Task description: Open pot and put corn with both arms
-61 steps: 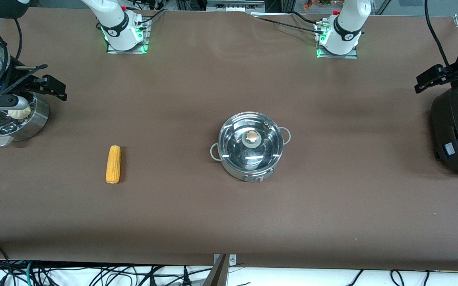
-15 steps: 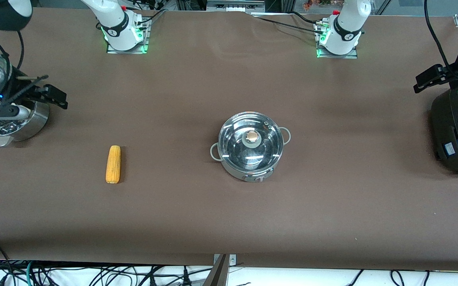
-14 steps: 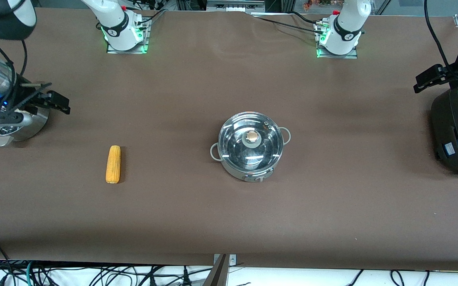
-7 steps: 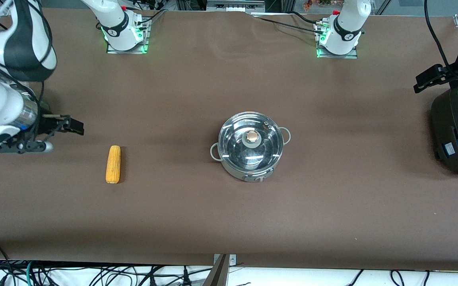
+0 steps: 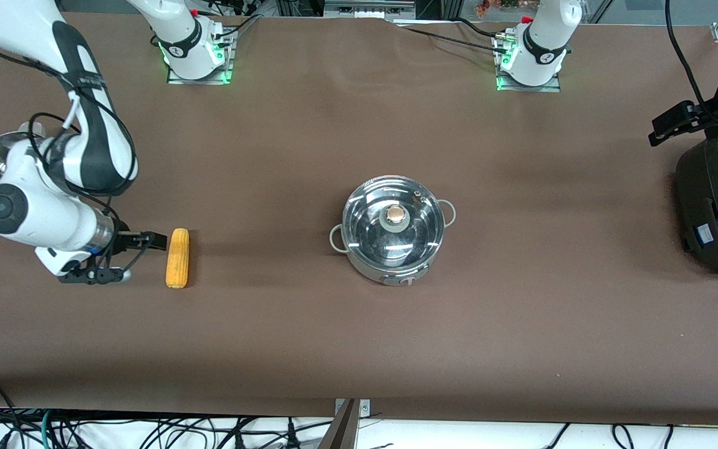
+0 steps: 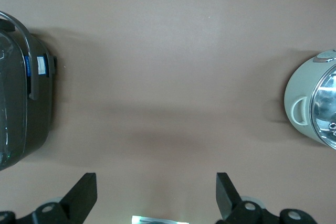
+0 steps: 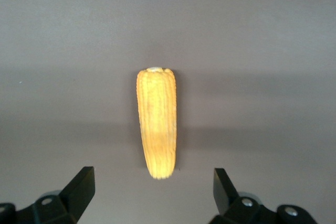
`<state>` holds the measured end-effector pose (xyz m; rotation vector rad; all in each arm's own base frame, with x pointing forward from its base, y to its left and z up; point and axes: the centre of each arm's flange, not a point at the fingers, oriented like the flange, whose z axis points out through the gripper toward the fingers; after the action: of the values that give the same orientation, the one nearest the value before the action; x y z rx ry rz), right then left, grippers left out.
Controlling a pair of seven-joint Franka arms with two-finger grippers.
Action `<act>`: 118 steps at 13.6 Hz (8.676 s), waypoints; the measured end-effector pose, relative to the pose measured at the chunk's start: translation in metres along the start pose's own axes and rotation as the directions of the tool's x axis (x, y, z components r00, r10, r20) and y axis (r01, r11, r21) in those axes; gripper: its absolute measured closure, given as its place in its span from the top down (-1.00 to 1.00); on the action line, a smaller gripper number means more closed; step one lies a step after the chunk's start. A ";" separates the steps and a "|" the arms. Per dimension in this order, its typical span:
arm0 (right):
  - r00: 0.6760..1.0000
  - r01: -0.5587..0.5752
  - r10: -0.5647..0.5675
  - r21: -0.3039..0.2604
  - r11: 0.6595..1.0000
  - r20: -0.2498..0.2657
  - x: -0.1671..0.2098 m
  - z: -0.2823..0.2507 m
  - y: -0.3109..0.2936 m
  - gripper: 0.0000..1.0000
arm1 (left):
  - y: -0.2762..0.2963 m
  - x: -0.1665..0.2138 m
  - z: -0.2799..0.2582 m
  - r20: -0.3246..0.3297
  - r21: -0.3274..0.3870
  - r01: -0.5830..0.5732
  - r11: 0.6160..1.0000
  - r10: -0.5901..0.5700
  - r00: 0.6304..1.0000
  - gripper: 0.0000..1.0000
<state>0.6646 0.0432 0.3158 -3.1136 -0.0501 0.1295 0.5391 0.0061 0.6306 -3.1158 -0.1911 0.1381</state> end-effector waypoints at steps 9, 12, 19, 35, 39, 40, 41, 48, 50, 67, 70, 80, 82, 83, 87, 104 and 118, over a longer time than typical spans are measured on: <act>0.996 0.013 -0.012 0.011 1.000 -0.091 -0.004 0.096 -0.010 1.00 | -0.002 0.005 0.002 -0.012 -0.033 0.008 0.999 -0.008 1.000 1.00; 0.996 0.013 -0.012 0.012 1.000 -0.092 -0.005 0.110 -0.010 1.00 | -0.003 0.011 0.012 0.005 -0.031 0.010 0.999 -0.009 1.000 1.00; 0.995 0.013 -0.011 0.014 1.000 -0.098 -0.005 0.120 -0.010 0.99 | 0.032 0.029 0.064 0.101 -0.043 -0.015 0.999 0.019 0.995 0.96; 0.991 0.028 -0.026 0.015 0.999 -0.129 0.000 0.080 -0.018 -0.37 | 0.404 0.031 0.230 0.070 -0.159 0.183 0.970 -0.174 0.982 0.98; 0.996 0.043 -0.042 0.010 0.999 -0.083 -0.001 0.003 -0.027 -0.37 | 0.427 0.025 0.252 0.037 -0.119 0.171 0.978 -0.168 0.985 0.98; 0.997 0.043 -0.043 0.007 0.999 -0.063 0.000 -0.020 -0.027 -0.37 | 0.428 0.024 0.255 0.030 -0.108 0.167 0.980 -0.164 0.986 0.97; 0.998 0.043 -0.043 0.005 0.999 -0.041 -0.001 -0.042 -0.027 -0.37 | 0.428 0.025 0.259 0.030 -0.101 0.165 0.981 -0.163 0.986 0.97; 0.998 0.041 -0.041 0.000 0.999 0.037 -0.007 -0.163 -0.026 -0.37 | 0.435 0.022 0.275 0.040 -0.085 0.155 0.984 -0.152 0.988 0.14; 0.999 0.041 -0.041 -0.001 0.999 0.032 -0.012 -0.188 -0.026 -0.37 | 0.435 0.022 0.275 0.038 -0.085 0.155 0.984 -0.152 0.988 0.00; 0.990 -0.042 0.060 0.133 0.990 -0.131 -0.074 -0.158 -0.377 -0.37 | 0.063 0.107 0.224 0.098 -0.063 -0.170 0.983 0.175 0.980 0.00; 0.981 -0.087 0.119 0.198 0.976 -0.152 -0.079 -0.115 -0.440 -0.37 | 0.009 0.106 0.288 0.053 -0.055 -0.209 0.976 0.212 0.976 0.00; 0.968 -0.044 0.116 0.306 0.951 -0.220 -0.071 -0.047 -0.500 -0.37 | 0.004 0.074 0.410 0.012 -0.040 -0.213 0.976 0.214 0.977 0.12; 0.966 -0.040 0.119 0.322 0.946 -0.229 -0.068 -0.028 -0.505 -0.37 | 0.003 0.074 0.409 0.011 -0.039 -0.212 0.976 0.213 0.977 0.50; 0.965 -0.041 0.122 0.326 0.945 -0.231 -0.066 -0.019 -0.506 -0.37 | 0.003 0.074 0.408 0.012 -0.040 -0.211 0.977 0.211 0.977 0.71; 0.968 -0.050 0.124 0.317 0.947 -0.216 -0.063 0.007 -0.506 -0.37 | 0.000 0.064 0.385 0.020 -0.043 -0.209 0.977 0.210 0.977 1.00; 0.979 -0.019 0.059 0.201 0.979 -0.195 -0.072 0.004 -0.508 1.00 | -0.043 -0.027 0.011 -0.094 -0.020 -0.106 0.994 0.104 0.990 1.00; 0.998 -0.007 0.016 -0.130 0.992 0.063 -0.030 -0.227 -0.145 1.00 | -0.053 -0.023 0.021 -0.055 -0.026 -0.083 0.996 0.081 0.995 1.00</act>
<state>0.6494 0.1820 0.5481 -3.2388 -0.0434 0.2359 0.5086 0.0558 0.6130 -3.1522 -0.0647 0.0534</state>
